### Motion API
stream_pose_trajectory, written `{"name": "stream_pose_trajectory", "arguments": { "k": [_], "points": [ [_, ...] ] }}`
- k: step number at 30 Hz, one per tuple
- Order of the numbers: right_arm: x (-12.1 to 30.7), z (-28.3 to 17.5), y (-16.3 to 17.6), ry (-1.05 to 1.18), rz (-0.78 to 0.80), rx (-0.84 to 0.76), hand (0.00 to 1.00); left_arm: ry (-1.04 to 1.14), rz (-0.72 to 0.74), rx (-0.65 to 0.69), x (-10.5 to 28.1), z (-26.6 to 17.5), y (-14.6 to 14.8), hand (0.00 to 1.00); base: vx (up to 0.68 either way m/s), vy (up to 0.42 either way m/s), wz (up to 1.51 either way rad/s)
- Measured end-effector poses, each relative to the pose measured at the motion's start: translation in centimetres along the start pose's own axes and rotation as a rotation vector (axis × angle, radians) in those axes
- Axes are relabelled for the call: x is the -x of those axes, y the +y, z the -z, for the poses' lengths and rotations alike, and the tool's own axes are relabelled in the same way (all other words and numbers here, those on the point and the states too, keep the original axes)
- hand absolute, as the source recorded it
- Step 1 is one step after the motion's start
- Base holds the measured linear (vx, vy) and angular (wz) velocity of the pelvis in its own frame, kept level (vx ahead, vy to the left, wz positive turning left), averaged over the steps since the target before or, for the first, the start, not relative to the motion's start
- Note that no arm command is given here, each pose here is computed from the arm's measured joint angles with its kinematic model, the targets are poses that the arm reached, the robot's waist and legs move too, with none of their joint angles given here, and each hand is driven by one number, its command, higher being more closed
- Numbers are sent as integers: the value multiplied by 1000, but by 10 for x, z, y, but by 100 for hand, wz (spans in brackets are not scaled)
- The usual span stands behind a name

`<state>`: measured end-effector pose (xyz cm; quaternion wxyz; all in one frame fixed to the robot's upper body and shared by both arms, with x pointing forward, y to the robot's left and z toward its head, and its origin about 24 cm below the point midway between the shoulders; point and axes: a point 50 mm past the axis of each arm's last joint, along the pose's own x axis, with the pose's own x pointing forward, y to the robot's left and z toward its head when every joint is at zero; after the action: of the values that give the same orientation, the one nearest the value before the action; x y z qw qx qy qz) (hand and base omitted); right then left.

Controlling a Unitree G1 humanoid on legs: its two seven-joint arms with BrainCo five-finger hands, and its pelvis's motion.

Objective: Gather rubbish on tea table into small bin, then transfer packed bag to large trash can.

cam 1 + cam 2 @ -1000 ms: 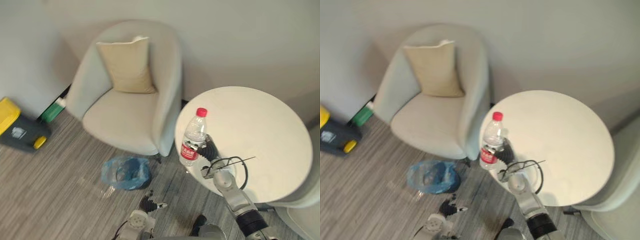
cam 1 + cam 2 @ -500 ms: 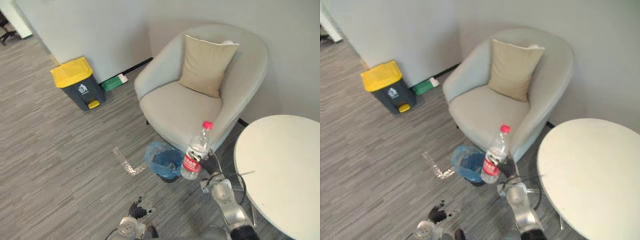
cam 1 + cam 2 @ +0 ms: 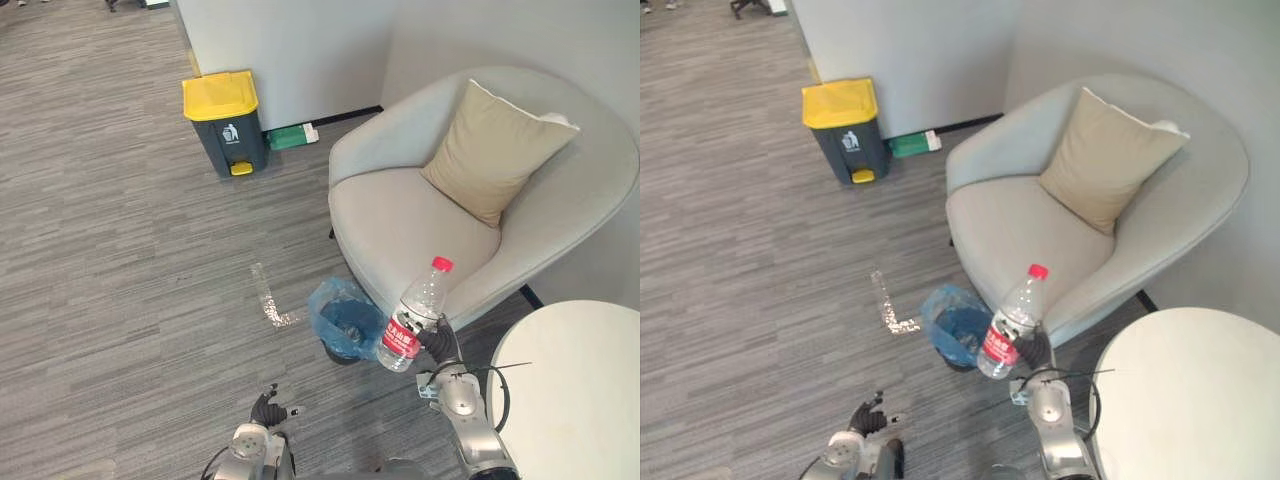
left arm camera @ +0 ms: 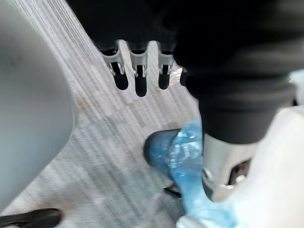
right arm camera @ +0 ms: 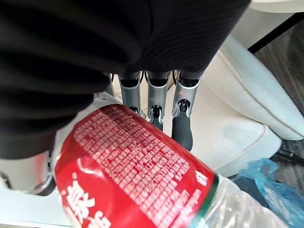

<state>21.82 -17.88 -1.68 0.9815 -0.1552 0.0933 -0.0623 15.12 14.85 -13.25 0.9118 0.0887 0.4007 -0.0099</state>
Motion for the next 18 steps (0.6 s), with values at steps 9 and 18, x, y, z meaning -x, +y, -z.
{"name": "stream_pose_trajectory", "arguments": {
  "k": [9,18],
  "points": [
    [1,1,-2,8,13,6,100,23,6,8,4,8,-4,0,13,46,-43],
    [9,11,19,56,-89,36,100,51,-16,-32,5,17,10,0,-4,83,-58]
  ]
}}
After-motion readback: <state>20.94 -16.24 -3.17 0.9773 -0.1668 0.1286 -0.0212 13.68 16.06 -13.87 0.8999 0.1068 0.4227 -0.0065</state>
